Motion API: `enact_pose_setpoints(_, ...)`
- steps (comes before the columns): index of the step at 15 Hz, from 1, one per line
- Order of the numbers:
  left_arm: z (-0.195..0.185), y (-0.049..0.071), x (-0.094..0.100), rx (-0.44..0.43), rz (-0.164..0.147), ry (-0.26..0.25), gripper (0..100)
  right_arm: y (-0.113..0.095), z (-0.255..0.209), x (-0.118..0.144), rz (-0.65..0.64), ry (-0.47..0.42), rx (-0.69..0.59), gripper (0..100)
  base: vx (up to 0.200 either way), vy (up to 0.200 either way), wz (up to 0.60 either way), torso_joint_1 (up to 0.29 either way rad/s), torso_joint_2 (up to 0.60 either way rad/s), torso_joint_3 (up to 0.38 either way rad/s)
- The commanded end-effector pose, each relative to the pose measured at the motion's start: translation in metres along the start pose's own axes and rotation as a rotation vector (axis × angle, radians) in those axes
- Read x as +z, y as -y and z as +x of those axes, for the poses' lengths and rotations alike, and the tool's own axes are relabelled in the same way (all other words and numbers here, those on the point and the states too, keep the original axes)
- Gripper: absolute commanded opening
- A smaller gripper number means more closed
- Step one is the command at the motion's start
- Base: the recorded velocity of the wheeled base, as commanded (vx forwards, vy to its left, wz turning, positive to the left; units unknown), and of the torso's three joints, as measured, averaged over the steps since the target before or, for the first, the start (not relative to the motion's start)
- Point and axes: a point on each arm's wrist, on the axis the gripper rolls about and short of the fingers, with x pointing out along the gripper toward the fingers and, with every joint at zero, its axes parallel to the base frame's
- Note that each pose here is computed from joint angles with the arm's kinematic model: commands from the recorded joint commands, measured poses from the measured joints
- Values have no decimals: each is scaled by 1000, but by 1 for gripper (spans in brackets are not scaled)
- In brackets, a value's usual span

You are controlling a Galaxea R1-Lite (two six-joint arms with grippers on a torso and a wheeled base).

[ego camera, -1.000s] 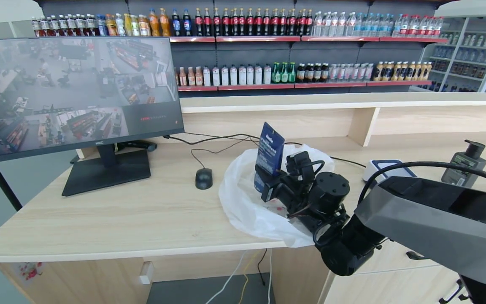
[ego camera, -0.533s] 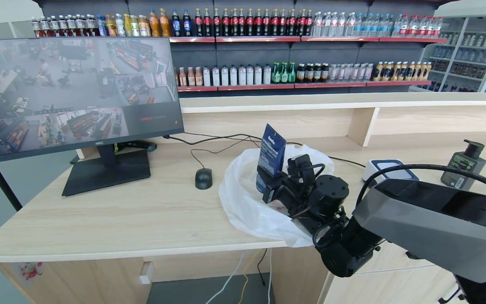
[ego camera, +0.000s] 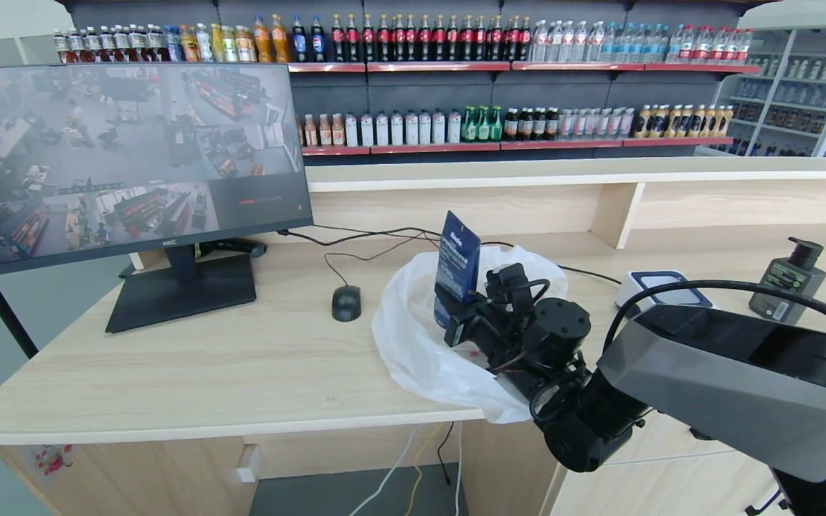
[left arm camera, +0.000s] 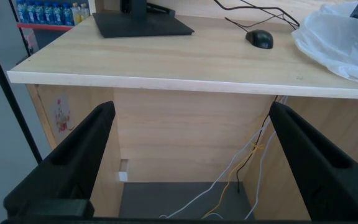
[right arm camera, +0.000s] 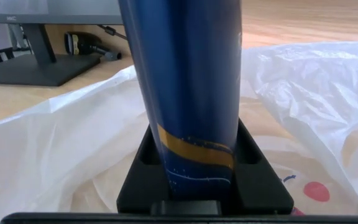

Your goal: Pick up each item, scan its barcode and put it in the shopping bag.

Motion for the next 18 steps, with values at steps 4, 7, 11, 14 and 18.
enact_pose_setpoints(4, 0, 0, 0, 1, 0, 1, 100, -4, 0, -3, 5, -7, 7, 0, 0, 0, 0, 0, 0, 0)
enact_pose_setpoints(7, 0, 0, 0, 1, 0, 1, 100, -5, 0, -6, 7, -15, 10, 0, 0, 0, 0, 0, 0, 0)
enact_pose_setpoints(11, 0, 0, 0, 1, 0, 1, 100, -5, -1, -8, 9, -20, 10, 100, 0, 0, 0, 0, 0, 0)
enact_pose_setpoints(14, 0, 0, 0, 1, 0, 1, 100, -5, -1, -9, 16, -21, 8, 100, 0, 0, 0, 0, 0, 0)
enact_pose_setpoints(18, 0, 0, 0, 1, 0, 1, 100, -4, -1, -7, 21, -18, 7, 100, 0, 0, 0, 0, 0, 0)
